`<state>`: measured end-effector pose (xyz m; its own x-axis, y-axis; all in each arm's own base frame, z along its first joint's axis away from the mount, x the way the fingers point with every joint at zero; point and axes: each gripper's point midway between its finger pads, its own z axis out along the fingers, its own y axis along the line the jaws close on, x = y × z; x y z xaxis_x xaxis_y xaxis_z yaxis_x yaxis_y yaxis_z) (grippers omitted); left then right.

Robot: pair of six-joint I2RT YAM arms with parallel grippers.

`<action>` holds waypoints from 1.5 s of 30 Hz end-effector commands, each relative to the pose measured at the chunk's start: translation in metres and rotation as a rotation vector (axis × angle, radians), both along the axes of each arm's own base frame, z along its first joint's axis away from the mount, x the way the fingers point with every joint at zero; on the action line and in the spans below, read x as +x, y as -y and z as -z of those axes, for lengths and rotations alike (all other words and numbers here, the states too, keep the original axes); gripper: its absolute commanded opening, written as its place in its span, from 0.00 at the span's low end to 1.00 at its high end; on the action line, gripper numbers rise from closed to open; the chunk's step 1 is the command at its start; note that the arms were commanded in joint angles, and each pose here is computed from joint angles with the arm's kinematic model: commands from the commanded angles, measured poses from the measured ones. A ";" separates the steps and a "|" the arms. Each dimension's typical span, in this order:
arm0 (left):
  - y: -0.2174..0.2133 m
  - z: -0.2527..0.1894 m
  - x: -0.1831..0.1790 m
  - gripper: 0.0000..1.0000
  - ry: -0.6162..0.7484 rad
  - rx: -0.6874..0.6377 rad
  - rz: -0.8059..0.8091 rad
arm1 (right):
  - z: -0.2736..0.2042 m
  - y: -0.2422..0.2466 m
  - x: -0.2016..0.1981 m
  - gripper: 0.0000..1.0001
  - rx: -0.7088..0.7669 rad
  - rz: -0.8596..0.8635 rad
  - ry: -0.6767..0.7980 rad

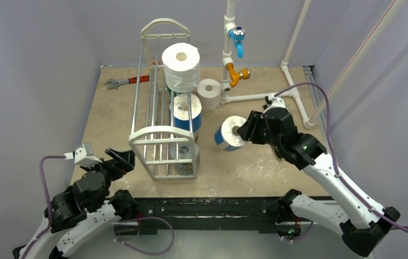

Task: Place and organize the paper towels onto the shelf
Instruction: Pick up the paper towel from the center of the board, then place the paper towel on the shelf.

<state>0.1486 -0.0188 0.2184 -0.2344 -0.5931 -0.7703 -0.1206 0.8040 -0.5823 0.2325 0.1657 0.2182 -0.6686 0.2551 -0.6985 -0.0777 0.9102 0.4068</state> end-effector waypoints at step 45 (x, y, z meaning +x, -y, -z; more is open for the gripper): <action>-0.006 -0.009 0.006 1.00 0.011 0.037 -0.047 | -0.119 -0.097 0.034 0.25 0.219 -0.243 0.218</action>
